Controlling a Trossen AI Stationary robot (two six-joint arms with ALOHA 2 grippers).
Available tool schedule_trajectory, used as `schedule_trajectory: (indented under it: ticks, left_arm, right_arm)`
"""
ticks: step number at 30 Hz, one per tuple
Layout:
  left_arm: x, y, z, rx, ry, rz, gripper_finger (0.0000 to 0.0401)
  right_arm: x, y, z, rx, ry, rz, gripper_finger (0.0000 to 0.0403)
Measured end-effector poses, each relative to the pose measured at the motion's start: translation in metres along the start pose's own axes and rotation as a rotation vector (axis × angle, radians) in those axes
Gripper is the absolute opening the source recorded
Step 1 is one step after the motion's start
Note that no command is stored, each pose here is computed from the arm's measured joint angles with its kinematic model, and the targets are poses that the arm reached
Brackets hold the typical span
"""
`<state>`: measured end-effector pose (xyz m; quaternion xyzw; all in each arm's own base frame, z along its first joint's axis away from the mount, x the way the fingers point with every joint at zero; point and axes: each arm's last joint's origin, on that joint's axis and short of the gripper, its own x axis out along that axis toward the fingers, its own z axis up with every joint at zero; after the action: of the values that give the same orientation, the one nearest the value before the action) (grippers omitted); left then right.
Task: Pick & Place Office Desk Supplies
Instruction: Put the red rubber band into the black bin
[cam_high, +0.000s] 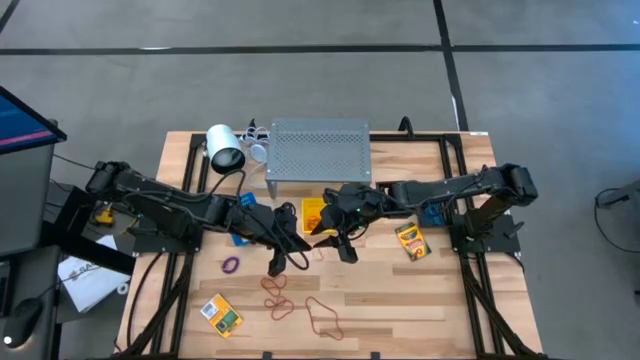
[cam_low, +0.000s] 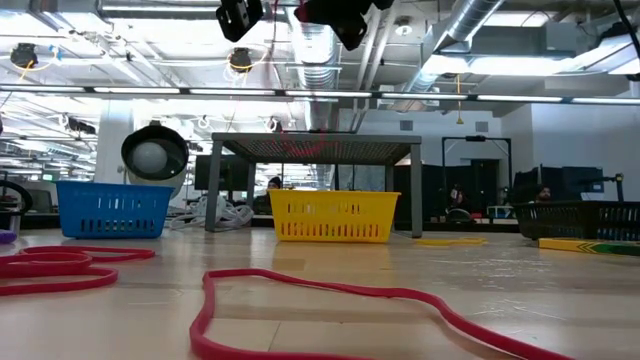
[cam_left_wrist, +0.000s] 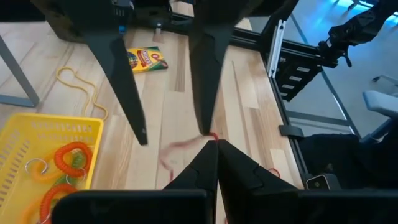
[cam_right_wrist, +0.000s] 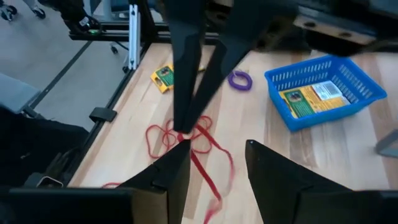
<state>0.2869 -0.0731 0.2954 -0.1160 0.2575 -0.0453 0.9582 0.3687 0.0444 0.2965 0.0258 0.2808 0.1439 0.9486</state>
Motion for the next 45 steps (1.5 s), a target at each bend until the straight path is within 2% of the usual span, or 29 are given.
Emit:
schedule_trajectory:
  ticks: [17, 25, 31, 34, 37, 45]
  left_arm:
    - [0.0, 0.005, 0.001, -0.006, 0.008, 0.004, 0.0]
    - [0.0, 0.006, 0.002, -0.004, -0.003, 0.006, 0.0]
    - [0.0, 0.006, 0.003, -0.003, -0.011, 0.003, 0.0]
    - [0.0, 0.006, 0.003, -0.003, -0.015, 0.0, 0.0]
    - [0.0, 0.005, 0.003, -0.003, -0.014, -0.002, 0.0]
    - [0.0, 0.005, 0.003, -0.003, -0.016, -0.003, 0.0]
  right_arm:
    - [0.008, 0.002, -0.008, 0.025, 0.057, 0.041, 0.0144]
    - [0.008, 0.002, -0.003, 0.018, 0.013, 0.041, 0.0135]
    - [0.009, 0.001, -0.004, 0.023, 0.011, 0.039, 0.01]
    - [0.012, 0.0, -0.007, 0.027, 0.033, 0.037, 0.0054]
    - [0.012, 0.0, -0.007, -0.019, 0.036, 0.038, 0.0009]
    - [0.01, 0.001, -0.006, -0.021, 0.029, 0.037, 0.0002]
